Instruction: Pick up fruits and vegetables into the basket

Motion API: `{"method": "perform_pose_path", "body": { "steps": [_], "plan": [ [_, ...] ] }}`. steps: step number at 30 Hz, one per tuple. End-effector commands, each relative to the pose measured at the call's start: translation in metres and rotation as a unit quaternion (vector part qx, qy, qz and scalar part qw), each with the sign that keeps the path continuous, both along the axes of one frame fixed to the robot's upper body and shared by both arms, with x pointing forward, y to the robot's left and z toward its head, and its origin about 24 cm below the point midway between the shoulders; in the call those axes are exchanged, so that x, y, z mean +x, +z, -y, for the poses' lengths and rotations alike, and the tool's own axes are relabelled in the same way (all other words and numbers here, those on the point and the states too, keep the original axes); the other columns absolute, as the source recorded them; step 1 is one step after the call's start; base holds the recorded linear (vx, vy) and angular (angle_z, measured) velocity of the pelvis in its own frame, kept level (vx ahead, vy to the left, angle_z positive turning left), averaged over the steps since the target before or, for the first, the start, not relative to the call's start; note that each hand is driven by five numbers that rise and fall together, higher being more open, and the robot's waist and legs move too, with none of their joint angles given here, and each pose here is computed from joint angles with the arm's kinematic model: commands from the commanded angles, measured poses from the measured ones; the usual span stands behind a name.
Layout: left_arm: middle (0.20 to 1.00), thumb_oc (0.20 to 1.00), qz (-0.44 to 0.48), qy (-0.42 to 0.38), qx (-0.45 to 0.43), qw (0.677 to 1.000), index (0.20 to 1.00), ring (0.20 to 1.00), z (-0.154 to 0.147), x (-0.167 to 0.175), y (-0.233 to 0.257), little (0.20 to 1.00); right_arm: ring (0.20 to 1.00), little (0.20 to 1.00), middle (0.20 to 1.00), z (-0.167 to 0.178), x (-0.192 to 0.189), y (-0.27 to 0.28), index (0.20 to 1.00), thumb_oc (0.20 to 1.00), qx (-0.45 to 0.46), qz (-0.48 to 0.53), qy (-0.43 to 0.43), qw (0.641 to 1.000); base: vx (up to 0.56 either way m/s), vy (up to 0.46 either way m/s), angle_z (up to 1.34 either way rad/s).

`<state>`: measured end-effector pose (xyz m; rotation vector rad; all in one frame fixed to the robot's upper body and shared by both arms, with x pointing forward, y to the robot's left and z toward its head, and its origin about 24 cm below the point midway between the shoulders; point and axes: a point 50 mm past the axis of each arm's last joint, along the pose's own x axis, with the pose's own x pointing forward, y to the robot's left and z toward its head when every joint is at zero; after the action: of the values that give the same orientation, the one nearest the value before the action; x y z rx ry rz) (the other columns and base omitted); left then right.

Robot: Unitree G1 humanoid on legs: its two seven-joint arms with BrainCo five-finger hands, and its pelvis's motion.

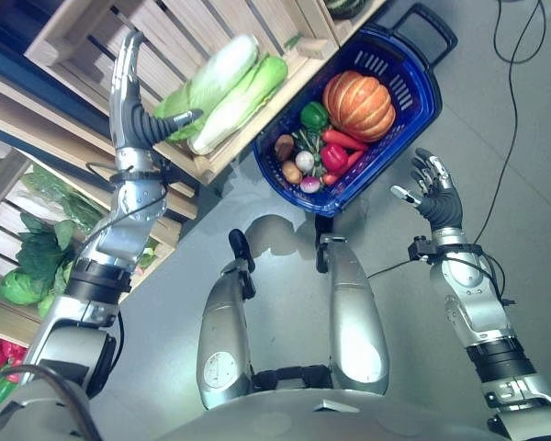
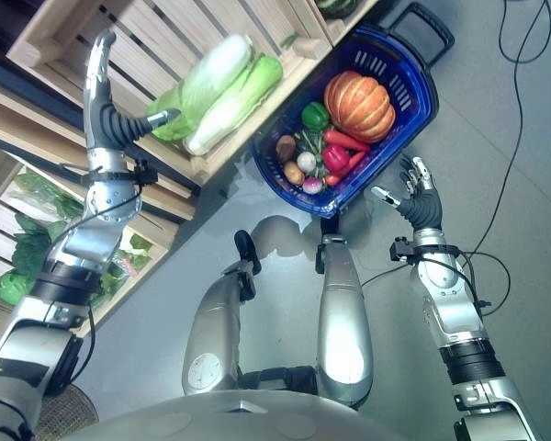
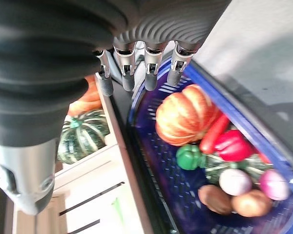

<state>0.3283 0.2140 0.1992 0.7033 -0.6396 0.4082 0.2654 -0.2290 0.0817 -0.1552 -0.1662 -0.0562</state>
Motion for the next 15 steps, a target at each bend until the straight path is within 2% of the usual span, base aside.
{"method": "perform_pose_path", "body": {
  "steps": [1,8,15],
  "plan": [
    [1.000,1.000,0.020,0.051,0.021,0.998,1.000,1.000,-0.017,0.003,0.015,1.000,1.000,1.000,1.000,-0.010,-0.007,0.015,1.000,1.000,-0.009,0.033,0.026,0.999,0.03,0.040,-0.08],
    [1.000,1.000,-0.025,0.139,-0.001,0.990,1.000,1.000,-0.039,0.021,0.016,1.000,1.000,1.000,1.000,-0.007,-0.006,0.020,1.000,1.000,-0.027,0.031,0.033,0.999,0.09,0.102,-0.13],
    [1.000,1.000,-0.090,0.233,-0.061,0.966,1.000,1.000,-0.072,0.036,0.007,1.000,1.000,1.000,1.000,-0.003,-0.005,0.026,1.000,1.000,-0.034,0.032,0.031,0.998,0.05,0.099,-0.07]
  ]
}}
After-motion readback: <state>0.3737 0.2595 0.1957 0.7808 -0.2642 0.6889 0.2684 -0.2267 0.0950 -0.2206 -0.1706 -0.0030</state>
